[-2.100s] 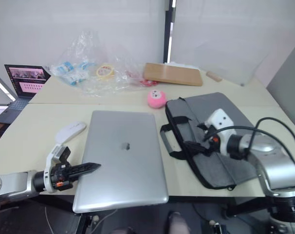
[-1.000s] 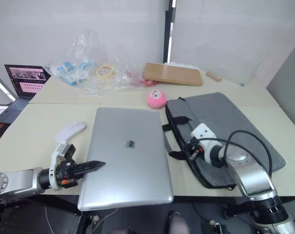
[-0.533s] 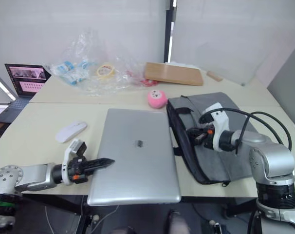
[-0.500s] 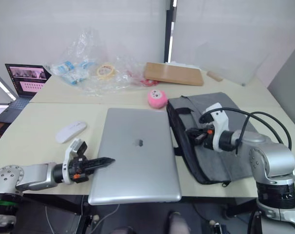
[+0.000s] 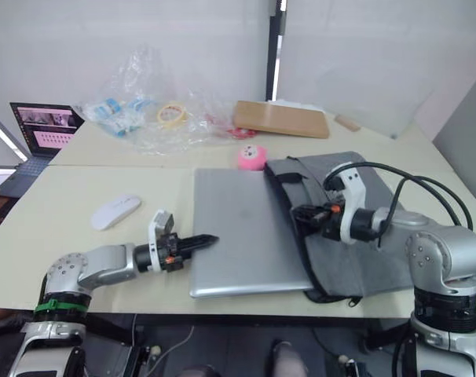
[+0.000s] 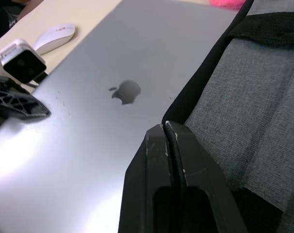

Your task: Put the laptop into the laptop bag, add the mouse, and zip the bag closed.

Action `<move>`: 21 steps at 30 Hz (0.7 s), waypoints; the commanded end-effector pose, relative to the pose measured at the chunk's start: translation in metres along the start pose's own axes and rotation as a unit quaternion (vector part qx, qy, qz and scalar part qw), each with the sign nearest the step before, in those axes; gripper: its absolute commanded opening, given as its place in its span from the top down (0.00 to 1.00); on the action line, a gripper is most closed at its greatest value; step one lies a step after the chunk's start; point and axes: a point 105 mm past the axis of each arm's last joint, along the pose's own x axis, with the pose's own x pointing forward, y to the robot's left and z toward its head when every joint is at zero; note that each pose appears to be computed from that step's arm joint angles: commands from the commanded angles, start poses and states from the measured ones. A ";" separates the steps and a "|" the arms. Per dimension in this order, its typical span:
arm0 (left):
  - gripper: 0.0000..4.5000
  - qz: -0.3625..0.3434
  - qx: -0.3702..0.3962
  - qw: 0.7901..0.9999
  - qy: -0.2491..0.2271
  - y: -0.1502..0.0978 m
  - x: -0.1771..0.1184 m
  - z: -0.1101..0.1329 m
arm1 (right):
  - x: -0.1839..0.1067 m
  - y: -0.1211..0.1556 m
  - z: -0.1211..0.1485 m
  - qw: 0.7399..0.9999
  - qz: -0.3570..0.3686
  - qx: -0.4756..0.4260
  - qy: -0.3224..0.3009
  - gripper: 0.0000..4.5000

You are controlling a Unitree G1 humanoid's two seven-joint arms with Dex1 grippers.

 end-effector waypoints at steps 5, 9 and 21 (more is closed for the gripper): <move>0.93 -0.059 0.053 0.997 0.007 -0.053 0.040 0.010 | 0.003 0.017 0.012 0.999 0.016 -0.010 -0.032 1.00; 0.93 -0.061 0.047 0.997 0.013 -0.053 0.056 0.008 | 0.004 0.018 0.014 0.999 0.016 -0.007 -0.039 1.00; 0.93 -0.050 0.048 0.994 0.090 -0.047 0.115 -0.022 | 0.012 0.028 0.016 0.998 0.039 -0.006 -0.046 1.00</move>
